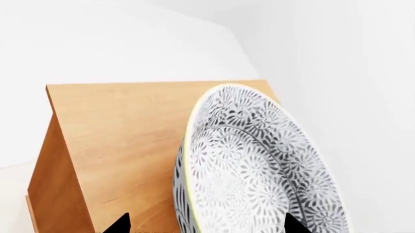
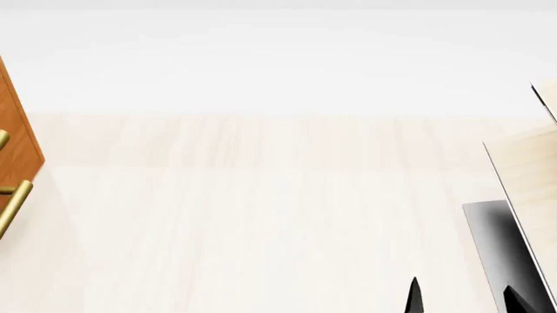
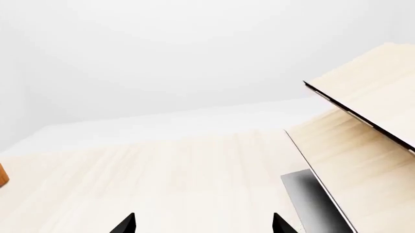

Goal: Close the top drawer of the cabinet and put the bowl on top of it.

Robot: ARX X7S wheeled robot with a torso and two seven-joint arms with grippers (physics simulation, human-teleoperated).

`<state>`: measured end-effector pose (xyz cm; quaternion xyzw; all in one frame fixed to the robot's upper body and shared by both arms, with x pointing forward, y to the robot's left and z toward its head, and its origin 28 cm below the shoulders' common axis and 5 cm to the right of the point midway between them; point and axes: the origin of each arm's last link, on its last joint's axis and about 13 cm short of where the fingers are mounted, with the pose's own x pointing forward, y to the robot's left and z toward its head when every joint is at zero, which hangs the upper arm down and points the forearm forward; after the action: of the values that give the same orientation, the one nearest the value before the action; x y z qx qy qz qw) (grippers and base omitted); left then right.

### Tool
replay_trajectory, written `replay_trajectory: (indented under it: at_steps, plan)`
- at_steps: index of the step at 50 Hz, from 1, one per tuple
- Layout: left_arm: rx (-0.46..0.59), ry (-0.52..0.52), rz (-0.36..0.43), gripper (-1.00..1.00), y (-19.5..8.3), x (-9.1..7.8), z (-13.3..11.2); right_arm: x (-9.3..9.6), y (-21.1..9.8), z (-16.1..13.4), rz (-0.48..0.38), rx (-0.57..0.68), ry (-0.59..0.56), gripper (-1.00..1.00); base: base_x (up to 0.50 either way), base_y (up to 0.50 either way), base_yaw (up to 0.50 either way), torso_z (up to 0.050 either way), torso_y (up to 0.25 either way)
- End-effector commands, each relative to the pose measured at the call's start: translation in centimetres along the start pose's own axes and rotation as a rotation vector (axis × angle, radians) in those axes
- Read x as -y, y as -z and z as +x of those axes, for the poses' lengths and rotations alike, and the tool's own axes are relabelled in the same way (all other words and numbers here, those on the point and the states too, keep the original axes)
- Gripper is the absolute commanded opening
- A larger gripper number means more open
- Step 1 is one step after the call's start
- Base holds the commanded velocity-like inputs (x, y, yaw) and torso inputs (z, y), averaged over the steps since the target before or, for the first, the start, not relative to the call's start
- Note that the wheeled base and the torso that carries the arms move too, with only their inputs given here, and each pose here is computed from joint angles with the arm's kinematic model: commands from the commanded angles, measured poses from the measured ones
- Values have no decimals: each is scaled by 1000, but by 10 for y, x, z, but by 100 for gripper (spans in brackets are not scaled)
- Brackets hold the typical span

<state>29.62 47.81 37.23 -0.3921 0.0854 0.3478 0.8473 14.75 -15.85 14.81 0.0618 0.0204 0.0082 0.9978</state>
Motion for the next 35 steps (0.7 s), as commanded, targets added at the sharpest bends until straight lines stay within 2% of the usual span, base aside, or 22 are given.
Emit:
replay_trajectory:
  at_steps: [1, 31, 35]
  plan:
    - [5, 6, 28, 100, -2, 1, -7, 1, 1, 2, 6, 0, -3, 100, 0, 0, 0, 0, 0]
    - [15, 109, 88, 100, -1, -9, -35, 1, 4, 3, 14, 0, -11, 100, 0, 0, 0, 0, 0]
    - [22, 118, 118, 100, 1, -10, -40, 1, 5, 3, 14, -3, -11, 100, 0, 0, 0, 0, 0]
